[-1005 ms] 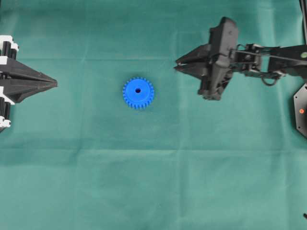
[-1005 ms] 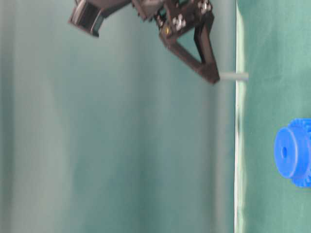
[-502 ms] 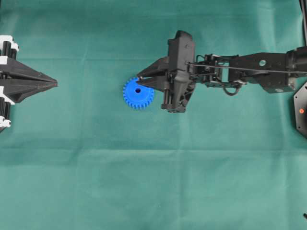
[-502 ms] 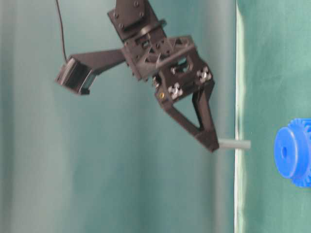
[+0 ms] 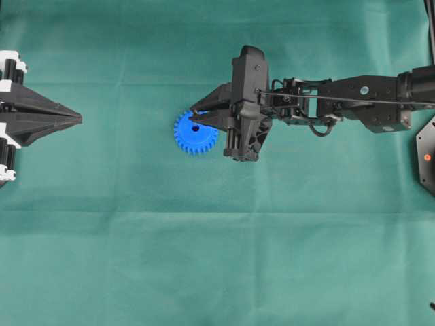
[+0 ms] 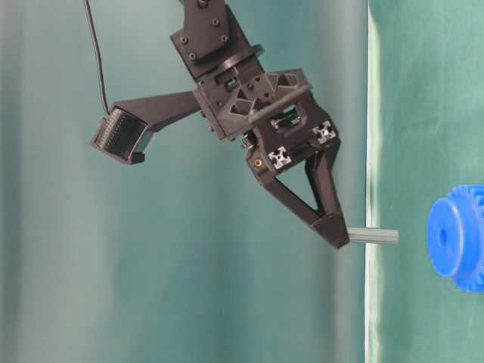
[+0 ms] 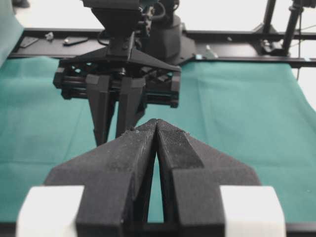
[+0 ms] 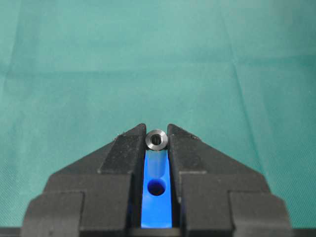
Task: Insert the shaft placed at a random location into the center hole of the medium gear at another random location.
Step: 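Lift the shaft and carry it left over the blue gear's center hole, then lower the held shaft into the blue gear's center hole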
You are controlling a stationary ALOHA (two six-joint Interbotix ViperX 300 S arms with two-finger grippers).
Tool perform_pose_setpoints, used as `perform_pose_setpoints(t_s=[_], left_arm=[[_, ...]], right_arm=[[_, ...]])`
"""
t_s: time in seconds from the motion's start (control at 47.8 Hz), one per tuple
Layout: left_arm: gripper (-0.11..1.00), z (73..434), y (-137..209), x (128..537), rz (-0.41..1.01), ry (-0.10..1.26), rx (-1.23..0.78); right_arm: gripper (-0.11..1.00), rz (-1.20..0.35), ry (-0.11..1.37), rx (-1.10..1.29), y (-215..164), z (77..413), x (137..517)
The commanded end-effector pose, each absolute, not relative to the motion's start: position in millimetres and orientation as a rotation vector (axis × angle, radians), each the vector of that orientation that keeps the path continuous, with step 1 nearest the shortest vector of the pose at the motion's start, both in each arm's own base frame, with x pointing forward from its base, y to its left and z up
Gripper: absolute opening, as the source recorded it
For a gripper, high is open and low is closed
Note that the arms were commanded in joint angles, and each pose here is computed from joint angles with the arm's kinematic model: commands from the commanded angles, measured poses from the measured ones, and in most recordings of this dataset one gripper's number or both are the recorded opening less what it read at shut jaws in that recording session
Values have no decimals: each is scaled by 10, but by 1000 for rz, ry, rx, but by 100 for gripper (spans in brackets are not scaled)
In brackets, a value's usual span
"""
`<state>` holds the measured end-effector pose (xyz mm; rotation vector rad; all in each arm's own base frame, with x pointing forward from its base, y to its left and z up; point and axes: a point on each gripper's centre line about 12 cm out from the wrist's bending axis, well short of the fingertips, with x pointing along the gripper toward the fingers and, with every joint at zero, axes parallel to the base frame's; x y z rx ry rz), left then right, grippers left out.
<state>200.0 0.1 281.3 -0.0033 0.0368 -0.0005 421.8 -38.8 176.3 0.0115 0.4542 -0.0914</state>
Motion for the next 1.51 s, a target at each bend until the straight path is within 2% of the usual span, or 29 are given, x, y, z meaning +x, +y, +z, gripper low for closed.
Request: perform_pose_setpoints(t_s=[0.0,0.607,1.109,1.486], left_arm=[[0,2898,3,2027,1,17,-3],[0,2892,3,2026,1,18,-3],[0,2892,3,2026,1,18,-3],[0,2892,0,2026,-1,18,-3]], right_arm=[[14,-94,414,15,-395,1895,4281],[14,-125,457,52,-455,1420,4369],[14,-132,489,62,-462,1212,4389],[14,-128,500,56,-453,1184,4378]])
